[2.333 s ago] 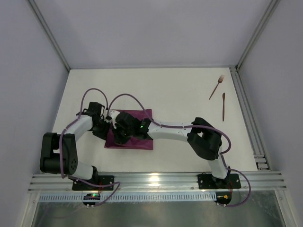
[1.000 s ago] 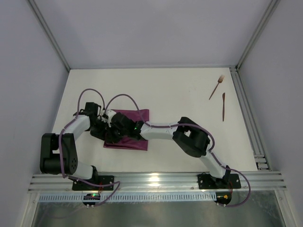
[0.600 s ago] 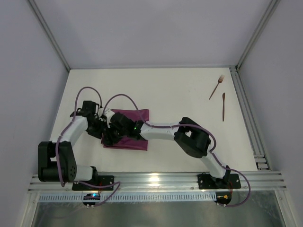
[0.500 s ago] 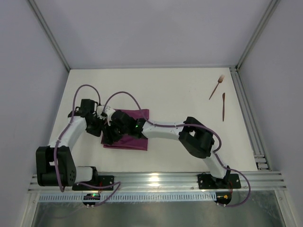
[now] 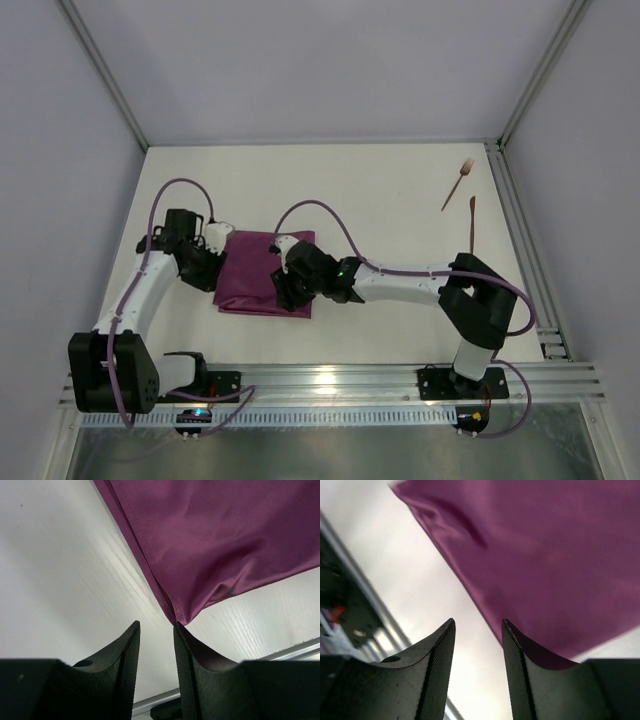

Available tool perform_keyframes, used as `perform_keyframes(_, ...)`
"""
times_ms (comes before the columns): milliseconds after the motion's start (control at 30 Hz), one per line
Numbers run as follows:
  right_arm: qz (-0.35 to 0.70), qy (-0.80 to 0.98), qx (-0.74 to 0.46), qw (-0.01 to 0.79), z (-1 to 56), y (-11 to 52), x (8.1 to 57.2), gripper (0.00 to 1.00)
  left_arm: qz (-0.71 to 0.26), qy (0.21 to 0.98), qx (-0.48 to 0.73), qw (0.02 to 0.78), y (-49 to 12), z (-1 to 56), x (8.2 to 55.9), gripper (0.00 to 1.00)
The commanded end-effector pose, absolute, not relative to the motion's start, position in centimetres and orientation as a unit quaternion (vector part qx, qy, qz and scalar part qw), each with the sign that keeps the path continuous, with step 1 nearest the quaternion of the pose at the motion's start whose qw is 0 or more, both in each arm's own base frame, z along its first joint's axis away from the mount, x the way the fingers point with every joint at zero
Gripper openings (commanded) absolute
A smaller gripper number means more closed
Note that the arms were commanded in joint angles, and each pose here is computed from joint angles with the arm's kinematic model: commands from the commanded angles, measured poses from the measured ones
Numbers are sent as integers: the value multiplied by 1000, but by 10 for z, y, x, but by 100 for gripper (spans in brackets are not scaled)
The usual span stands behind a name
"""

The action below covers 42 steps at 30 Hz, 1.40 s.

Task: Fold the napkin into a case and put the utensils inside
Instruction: Smooth out the square-folded napkin at the center of the board.

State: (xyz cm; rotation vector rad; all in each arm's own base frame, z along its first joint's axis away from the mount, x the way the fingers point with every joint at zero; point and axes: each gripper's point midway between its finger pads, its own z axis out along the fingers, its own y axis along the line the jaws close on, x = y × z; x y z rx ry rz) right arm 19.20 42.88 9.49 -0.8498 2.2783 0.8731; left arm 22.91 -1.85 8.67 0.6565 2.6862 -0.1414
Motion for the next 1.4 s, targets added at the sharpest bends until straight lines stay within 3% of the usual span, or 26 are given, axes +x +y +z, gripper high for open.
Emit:
perform_keyframes(0,281,843,-352,296,90,408,191,44,-58,953,248,164,-20,79,217,36)
perform_keyframes(200,226,828,-422,293,73,396,187,41,-77,959,236,134,-26,65,216,32)
perform_keyframes(467,233,816,-440,295,74,394,181,41,-82,954,274,95,-34,48,203,33)
perform_keyframes(1100,187,832,-444,275,40,391,189,36,-75,955,274,90,-31,41,205,28)
perform_keyframes(1133,185,833,-444,275,39,391,188,34,-74,954,275,90,-31,42,204,28)
perform_keyframes(1267,177,837,-435,281,40,389,192,9,-68,953,279,99,-29,51,203,29)
perform_keyframes(1367,174,841,-425,287,43,385,193,3,-70,951,282,106,-30,57,202,31)
